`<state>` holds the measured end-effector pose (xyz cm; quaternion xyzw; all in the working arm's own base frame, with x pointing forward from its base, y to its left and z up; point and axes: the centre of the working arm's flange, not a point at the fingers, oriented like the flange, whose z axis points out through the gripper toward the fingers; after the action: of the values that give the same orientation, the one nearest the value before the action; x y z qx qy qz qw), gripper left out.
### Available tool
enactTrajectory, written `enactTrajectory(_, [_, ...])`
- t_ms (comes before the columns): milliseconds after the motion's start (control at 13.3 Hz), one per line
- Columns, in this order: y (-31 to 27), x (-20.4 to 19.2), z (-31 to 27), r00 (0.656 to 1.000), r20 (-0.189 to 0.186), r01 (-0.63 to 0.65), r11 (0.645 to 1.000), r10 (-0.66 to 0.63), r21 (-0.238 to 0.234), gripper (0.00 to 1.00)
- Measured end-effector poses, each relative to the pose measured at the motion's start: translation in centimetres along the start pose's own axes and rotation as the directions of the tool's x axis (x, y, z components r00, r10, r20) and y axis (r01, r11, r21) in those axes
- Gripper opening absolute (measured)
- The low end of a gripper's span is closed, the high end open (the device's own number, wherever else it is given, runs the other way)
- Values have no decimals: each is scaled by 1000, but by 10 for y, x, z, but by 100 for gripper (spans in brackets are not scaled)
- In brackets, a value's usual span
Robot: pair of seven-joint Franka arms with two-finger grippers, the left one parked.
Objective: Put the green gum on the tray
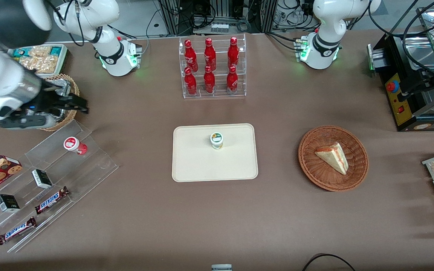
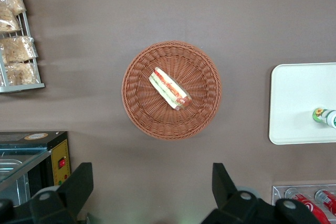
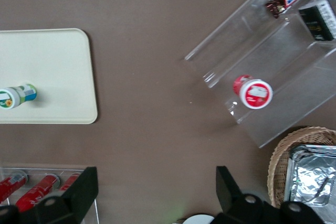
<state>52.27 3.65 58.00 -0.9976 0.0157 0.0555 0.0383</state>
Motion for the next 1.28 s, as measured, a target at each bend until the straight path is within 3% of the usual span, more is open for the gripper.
enactTrajectory(226, [47,1,-5,1000,-10,-7,1000,7,10,100])
enactTrajectory(527, [87,0,-9,1000,-15,-12,999,11,-33,100])
enactTrajectory(753, [111,1,-13,999,-26,-20,999,19,-33,100])
enactTrajectory(1281, [90,12,-8,1000,-16,13,999,-14,-45,100])
